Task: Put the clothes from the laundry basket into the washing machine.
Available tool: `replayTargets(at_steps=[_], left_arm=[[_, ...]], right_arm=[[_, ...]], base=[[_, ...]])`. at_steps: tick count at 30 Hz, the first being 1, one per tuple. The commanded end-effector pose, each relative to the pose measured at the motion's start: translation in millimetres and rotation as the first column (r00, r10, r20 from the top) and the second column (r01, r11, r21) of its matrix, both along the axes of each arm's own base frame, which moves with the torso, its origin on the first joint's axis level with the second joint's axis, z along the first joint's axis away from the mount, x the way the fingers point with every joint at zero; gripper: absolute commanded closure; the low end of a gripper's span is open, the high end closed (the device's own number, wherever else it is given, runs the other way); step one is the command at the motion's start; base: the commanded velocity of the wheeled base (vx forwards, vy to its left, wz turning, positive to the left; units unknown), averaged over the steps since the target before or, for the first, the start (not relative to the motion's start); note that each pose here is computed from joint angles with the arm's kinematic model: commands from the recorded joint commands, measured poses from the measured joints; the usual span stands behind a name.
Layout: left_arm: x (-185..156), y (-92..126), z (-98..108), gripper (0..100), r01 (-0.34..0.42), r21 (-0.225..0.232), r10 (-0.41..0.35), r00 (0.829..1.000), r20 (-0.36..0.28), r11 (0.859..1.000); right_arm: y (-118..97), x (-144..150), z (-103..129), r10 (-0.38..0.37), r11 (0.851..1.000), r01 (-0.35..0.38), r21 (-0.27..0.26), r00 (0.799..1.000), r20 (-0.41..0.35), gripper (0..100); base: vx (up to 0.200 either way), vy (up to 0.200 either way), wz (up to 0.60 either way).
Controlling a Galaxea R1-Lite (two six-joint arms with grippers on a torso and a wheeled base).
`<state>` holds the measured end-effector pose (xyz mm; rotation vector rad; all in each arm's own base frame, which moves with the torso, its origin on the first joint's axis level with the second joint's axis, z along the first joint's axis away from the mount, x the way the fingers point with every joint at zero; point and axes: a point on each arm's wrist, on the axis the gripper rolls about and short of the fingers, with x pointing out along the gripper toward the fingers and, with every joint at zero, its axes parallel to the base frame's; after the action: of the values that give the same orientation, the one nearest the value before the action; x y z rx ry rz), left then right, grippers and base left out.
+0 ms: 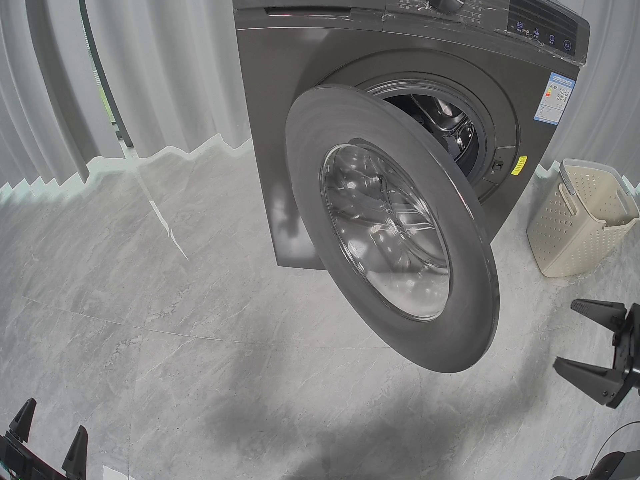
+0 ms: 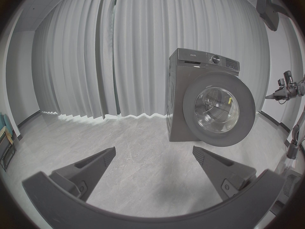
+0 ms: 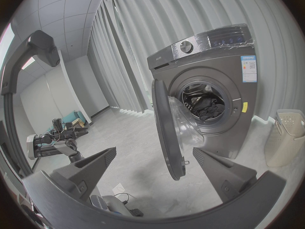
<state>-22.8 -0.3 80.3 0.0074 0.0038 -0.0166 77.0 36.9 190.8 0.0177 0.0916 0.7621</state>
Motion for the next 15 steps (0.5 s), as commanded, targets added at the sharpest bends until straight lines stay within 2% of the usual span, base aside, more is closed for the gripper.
replayTargets(at_steps=[1,8,11,14,15], left_arm=[[-0.2,0.0,-5.0,0,0.003,0.000,-0.003,1.000,-0.001,1.000],[-0.2,-0.1,-5.0,0,0.005,0.002,-0.005,1.000,-0.001,1.000],[-0.2,-0.1,-5.0,0,0.005,0.002,-0.005,1.000,-0.001,1.000],[-0.2,-0.1,-5.0,0,0.005,0.002,-0.005,1.000,-0.001,1.000],[-0.2,-0.1,-5.0,0,0.005,0.002,-0.005,1.000,-0.001,1.000]], right_arm=[[22.9,43.1,1.8,0.039,0.999,-0.042,-0.030,0.996,-0.079,0],[38.9,68.0,4.7,0.035,0.998,-0.040,-0.044,0.995,-0.098,0],[42.5,74.0,6.3,0.016,0.999,-0.020,-0.049,0.996,-0.093,0],[43.1,82.5,8.4,-0.048,0.997,0.043,-0.058,0.995,-0.091,0],[43.1,82.5,8.4,-0.048,0.997,0.043,-0.058,0.995,-0.091,0]], base=[[0.000,0.000,0.00],[0.000,0.000,0.00],[0.000,0.000,0.00],[0.000,0.000,0.00],[0.000,0.000,0.00]])
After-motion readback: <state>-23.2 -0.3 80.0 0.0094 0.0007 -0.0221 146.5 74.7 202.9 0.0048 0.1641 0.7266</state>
